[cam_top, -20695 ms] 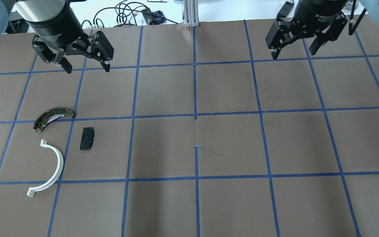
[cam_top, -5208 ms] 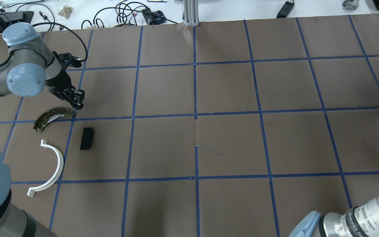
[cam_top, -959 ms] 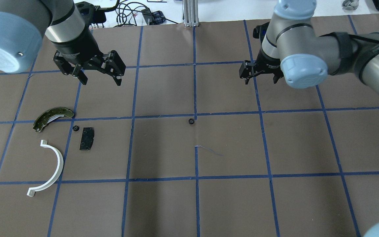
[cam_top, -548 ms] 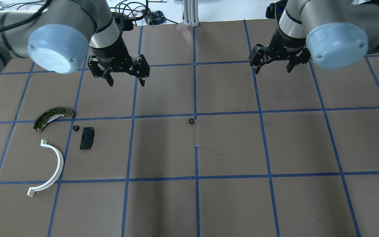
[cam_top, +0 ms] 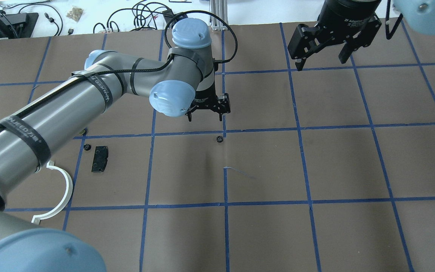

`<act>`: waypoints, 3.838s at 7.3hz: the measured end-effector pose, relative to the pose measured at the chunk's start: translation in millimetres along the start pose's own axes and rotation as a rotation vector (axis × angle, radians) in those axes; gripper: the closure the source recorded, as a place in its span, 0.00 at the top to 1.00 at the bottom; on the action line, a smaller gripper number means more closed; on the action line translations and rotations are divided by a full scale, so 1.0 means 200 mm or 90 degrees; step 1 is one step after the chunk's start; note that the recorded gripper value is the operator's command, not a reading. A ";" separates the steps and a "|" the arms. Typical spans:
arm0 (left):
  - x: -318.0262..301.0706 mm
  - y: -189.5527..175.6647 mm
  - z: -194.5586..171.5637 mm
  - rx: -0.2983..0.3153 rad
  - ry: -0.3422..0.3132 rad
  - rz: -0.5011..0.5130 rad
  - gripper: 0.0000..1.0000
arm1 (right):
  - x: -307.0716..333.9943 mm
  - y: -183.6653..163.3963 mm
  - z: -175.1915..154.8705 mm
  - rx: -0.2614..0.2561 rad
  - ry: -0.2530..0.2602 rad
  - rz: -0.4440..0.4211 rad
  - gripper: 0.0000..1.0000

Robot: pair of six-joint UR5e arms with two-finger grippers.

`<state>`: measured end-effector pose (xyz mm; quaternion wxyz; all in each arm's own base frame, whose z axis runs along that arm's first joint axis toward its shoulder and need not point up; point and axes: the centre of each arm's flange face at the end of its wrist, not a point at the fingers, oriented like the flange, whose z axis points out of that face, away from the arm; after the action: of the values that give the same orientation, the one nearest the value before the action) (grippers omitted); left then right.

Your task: Place bearing gear from tray to pile

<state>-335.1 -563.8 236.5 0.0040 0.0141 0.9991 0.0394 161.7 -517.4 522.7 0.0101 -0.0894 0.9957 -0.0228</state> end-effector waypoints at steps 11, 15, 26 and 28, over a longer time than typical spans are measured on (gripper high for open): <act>0.13 0.13 0.32 0.004 0.001 -0.017 0.68 | 0.14 0.05 0.05 -0.024 0.000 0.051 1.00; 0.13 0.11 0.34 0.001 0.007 -0.034 0.19 | 0.16 0.10 0.07 -0.028 -0.001 0.060 1.00; -1.15 0.27 0.04 -0.018 0.016 0.041 0.05 | 0.16 0.11 0.08 -0.029 -0.003 0.059 1.00; -1.53 0.35 0.11 -0.013 0.015 0.064 0.05 | 0.16 0.11 0.08 -0.028 -0.002 0.053 1.00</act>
<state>-27.5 -500.2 222.7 -0.0094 0.0636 0.9967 0.0500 127.1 -502.2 504.8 0.0102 -0.0484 0.9988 0.0001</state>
